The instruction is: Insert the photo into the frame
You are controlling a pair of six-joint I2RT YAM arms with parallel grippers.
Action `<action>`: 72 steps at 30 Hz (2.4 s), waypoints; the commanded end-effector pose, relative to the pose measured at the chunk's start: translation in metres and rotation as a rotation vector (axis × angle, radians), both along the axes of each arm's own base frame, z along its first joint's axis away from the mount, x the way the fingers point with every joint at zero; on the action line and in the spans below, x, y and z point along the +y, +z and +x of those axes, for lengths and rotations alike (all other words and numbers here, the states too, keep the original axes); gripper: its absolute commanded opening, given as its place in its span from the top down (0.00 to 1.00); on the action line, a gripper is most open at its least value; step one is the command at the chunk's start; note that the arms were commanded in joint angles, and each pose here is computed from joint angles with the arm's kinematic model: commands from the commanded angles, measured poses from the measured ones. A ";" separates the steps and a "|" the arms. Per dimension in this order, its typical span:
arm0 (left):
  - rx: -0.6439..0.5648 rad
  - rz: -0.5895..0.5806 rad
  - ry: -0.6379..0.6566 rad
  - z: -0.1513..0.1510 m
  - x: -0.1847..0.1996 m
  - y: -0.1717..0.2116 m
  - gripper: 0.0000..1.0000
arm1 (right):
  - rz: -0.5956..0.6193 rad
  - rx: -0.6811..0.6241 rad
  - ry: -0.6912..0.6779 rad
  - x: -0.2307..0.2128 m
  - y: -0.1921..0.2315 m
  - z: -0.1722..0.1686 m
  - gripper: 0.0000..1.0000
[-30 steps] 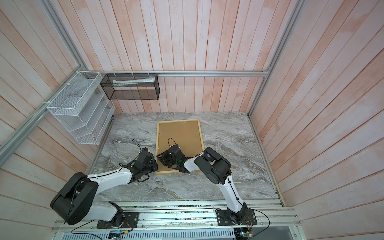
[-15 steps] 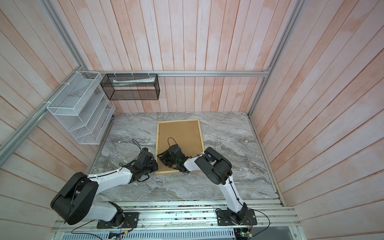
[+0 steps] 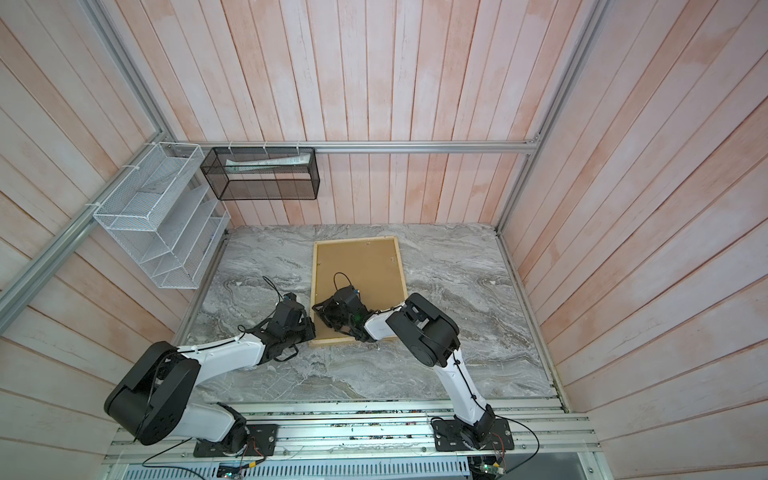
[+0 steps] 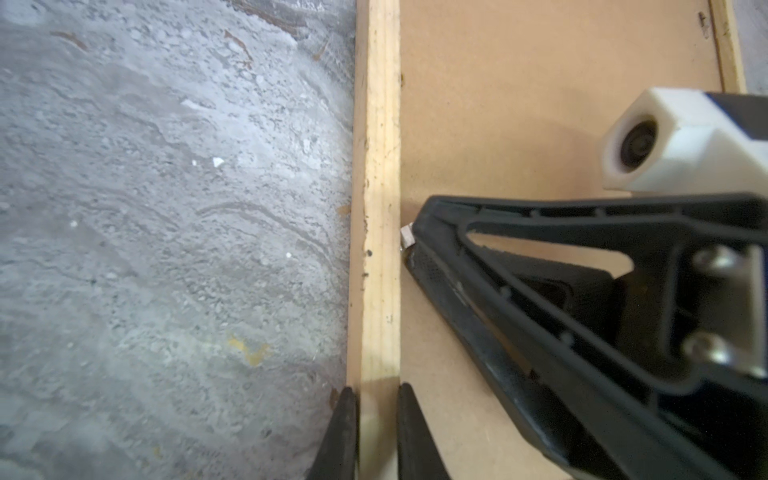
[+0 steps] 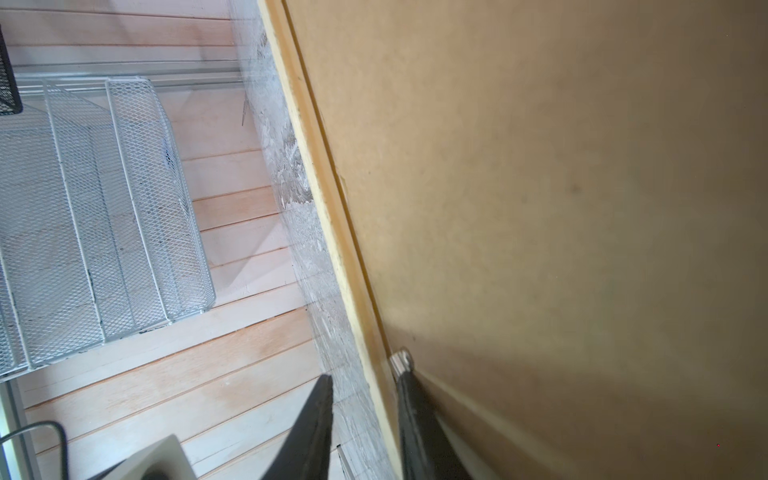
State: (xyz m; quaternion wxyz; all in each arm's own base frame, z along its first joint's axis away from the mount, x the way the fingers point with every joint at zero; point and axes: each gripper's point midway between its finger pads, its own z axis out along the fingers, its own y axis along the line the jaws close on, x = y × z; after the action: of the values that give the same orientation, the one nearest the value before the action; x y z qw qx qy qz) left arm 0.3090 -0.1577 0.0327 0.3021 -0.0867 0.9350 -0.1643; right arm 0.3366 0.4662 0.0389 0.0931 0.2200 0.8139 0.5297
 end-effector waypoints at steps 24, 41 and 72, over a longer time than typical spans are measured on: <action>0.037 -0.054 -0.099 -0.015 -0.019 -0.005 0.96 | -0.060 -0.091 -0.006 -0.010 -0.015 -0.007 0.71; 0.001 0.019 -0.080 0.000 -0.001 0.009 0.71 | -0.705 -0.594 0.071 -0.197 0.071 0.068 0.55; 0.099 -0.217 0.088 -0.057 -0.027 0.021 0.54 | -1.139 -0.286 0.185 -0.301 -0.023 0.114 0.65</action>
State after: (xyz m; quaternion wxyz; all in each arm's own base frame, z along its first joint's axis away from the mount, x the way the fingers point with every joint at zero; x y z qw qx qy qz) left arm 0.2435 -0.1741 0.0464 0.2446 -0.1588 0.9279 -0.2323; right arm 0.4562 0.1790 0.0347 0.2893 -0.0253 0.9547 0.0659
